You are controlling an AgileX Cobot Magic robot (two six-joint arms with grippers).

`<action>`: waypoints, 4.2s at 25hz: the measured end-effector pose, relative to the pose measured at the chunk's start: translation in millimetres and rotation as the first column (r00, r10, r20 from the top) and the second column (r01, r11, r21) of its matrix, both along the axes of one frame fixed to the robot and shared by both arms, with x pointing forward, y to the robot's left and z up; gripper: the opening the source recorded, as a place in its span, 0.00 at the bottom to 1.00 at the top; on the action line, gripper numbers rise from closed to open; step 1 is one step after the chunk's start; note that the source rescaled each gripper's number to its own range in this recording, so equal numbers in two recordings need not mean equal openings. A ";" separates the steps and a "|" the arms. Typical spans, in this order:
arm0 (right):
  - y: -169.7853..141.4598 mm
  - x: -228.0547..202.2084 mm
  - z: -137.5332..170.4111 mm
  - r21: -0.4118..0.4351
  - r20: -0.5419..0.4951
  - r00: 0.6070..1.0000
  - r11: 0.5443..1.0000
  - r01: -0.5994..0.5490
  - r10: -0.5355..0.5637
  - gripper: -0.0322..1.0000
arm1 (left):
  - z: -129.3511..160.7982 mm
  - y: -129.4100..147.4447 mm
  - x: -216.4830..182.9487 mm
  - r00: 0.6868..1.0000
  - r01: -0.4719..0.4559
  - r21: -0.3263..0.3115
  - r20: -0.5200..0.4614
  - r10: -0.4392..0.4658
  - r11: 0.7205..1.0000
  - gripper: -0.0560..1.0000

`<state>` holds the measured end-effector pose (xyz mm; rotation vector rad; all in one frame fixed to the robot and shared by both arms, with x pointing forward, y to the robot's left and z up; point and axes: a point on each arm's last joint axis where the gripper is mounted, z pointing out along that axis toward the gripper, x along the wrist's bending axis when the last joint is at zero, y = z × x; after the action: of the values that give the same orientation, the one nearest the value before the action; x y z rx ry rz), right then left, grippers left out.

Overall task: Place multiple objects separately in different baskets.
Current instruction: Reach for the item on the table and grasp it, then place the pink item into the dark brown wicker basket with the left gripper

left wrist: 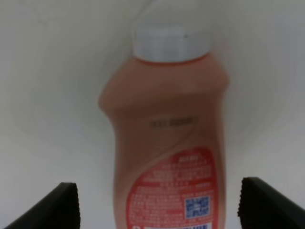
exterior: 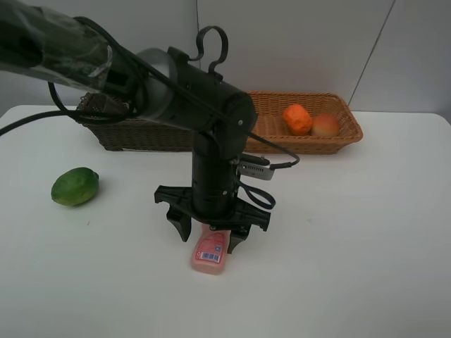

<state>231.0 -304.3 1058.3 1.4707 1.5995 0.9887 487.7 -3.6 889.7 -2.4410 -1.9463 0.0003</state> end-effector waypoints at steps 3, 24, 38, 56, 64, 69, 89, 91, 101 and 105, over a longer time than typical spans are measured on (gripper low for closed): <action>0.0 0.0 0.0 0.000 0.000 1.000 1.000 0.000 0.000 0.67 | 0.0 -4.2 1.6 1.000 0.004 -0.036 0.030 -0.003 0.999 0.88; 0.0 0.0 0.0 0.000 0.000 1.000 1.000 0.000 0.000 0.67 | -11.9 -0.4 -5.4 0.999 0.008 -0.047 0.033 -0.006 0.999 0.88; 0.0 0.0 0.0 0.000 0.000 1.000 1.000 0.000 0.000 0.67 | -12.2 -1.7 -4.3 0.999 0.008 -0.064 0.047 -0.005 0.998 0.88; 0.0 0.0 0.0 0.000 0.000 1.000 1.000 0.000 0.000 0.67 | -13.7 2.5 -3.7 1.000 0.014 -0.043 0.018 -0.013 0.999 0.89; 0.0 0.0 0.0 0.000 0.000 1.000 1.000 0.000 0.000 0.67 | -15.2 5.4 0.7 1.000 0.014 -0.050 0.017 -0.013 0.999 0.89; 0.0 0.0 0.0 0.000 0.000 1.000 1.000 0.000 0.000 0.67 | -15.3 6.9 2.4 1.000 0.008 -0.050 0.016 -0.007 0.999 0.88; 0.0 0.0 0.0 0.000 0.000 1.000 1.000 0.000 0.000 0.67 | -15.3 7.6 3.0 1.000 0.020 -0.042 0.023 -0.019 0.999 0.69; 0.0 0.0 0.0 0.000 0.000 1.000 1.000 0.000 0.000 0.67 | -15.3 7.7 3.0 1.000 0.020 -0.041 0.022 -0.019 0.999 0.69; 0.0 0.0 0.0 0.000 0.000 1.000 1.000 0.000 0.000 0.67 | -15.1 8.2 2.9 1.000 0.023 -0.033 0.020 -0.022 0.999 0.69; 0.0 0.0 0.0 0.000 0.000 1.000 1.000 0.000 0.000 0.67 | -8.0 5.1 5.4 0.999 0.031 -0.027 0.014 -0.031 0.999 0.69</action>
<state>231.0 -304.3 1058.3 1.4707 1.5995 0.9887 493.1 1.6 881.7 -2.4949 -1.9268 0.0098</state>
